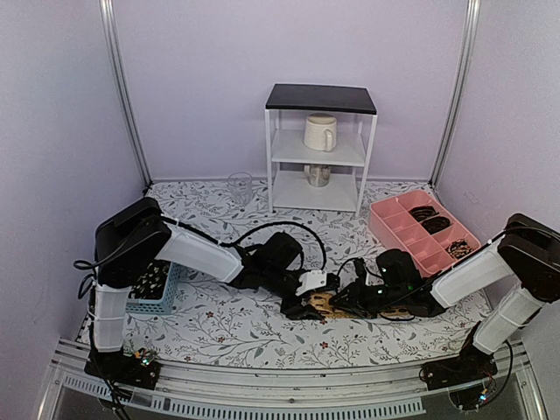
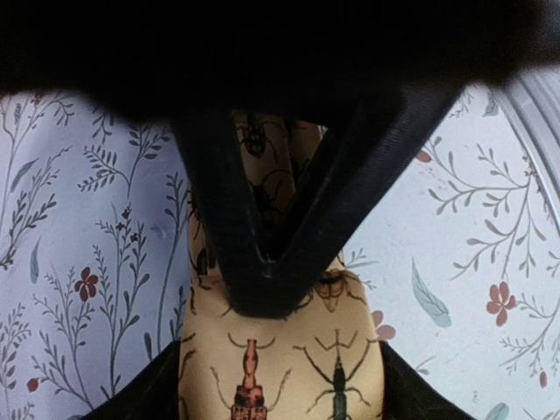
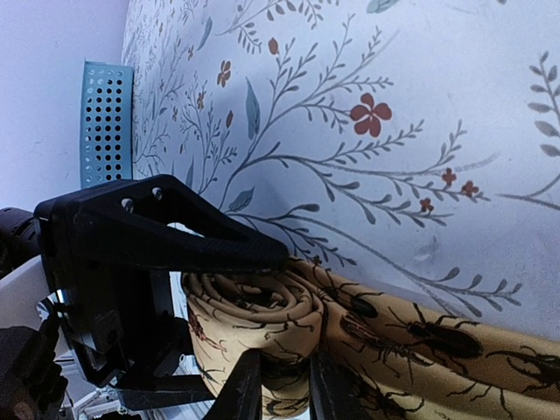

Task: Roll the ties
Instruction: Roll the tie at the center of the board.

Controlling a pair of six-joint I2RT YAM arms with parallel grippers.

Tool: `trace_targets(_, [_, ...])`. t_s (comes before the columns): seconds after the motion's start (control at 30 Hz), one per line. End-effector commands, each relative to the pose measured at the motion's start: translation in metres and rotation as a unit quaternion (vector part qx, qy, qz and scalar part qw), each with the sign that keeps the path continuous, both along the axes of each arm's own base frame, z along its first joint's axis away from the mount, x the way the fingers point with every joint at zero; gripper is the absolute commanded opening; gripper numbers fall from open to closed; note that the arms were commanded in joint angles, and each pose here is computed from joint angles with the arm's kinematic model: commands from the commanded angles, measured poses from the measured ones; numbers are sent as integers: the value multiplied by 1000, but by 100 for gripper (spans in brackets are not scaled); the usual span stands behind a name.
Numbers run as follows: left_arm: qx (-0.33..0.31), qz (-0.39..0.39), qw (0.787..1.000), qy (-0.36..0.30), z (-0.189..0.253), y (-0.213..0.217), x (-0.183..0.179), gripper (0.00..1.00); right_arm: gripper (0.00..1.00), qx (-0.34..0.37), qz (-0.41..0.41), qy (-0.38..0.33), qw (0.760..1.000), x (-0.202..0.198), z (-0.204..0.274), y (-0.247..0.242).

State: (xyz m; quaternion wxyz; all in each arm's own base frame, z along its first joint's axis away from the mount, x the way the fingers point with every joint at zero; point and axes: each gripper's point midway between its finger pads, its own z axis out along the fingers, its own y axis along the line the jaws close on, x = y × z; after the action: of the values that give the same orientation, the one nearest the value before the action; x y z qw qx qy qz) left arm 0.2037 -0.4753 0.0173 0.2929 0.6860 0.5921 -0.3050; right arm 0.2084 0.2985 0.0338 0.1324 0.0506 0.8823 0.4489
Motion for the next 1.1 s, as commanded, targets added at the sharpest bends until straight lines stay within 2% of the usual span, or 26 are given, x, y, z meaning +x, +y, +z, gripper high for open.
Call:
trace_targets(0.0, [-11, -3, 1000, -2, 14, -6, -4, 69, 20, -8, -1, 0, 1000, 1, -7, -1])
trace_targets(0.1, [-17, -15, 1000, 7, 16, -7, -8, 64, 21, -9, -2, 1, 1000, 2, -8, -1])
trace_targets(0.2, [-25, -26, 999, 14, 19, -8, -13, 47, 20, -13, -3, 3, 1000, 1, -11, -3])
trace_targets(0.23, [-27, -26, 999, 14, 20, -7, -13, 44, 20, -15, -3, 5, 1000, 0, -13, -3])
trace_targets(0.37, [-25, -31, 999, 14, 17, -6, -15, 41, 20, -18, -3, 8, 1000, -1, -16, -4])
trace_targets(0.43, [-22, -28, 999, 12, 16, -6, -14, 43, 20, -19, -3, 7, 1000, 0, -17, -5])
trace_targets(0.5, [-18, -21, 1000, 9, 16, -5, -11, 57, 20, -19, -2, 6, 1000, -1, -16, -5])
trace_targets(0.67, [-22, 12, 1000, 0, 31, 6, -7, 67, 20, -21, 1, 4, 1000, -1, -17, -4])
trace_targets(0.9, [-28, 123, 992, -5, 57, 51, -1, 66, 20, -16, 12, 12, 1000, 0, -20, 4])
trace_targets(1.0, [-19, 202, 979, 18, 56, 74, 12, 56, 19, -12, 18, 11, 1000, 1, -17, 11])
trace_targets(1.07, [-17, 249, 967, 45, 54, 86, 18, 39, 19, -8, 25, 10, 1000, 1, -14, 18])
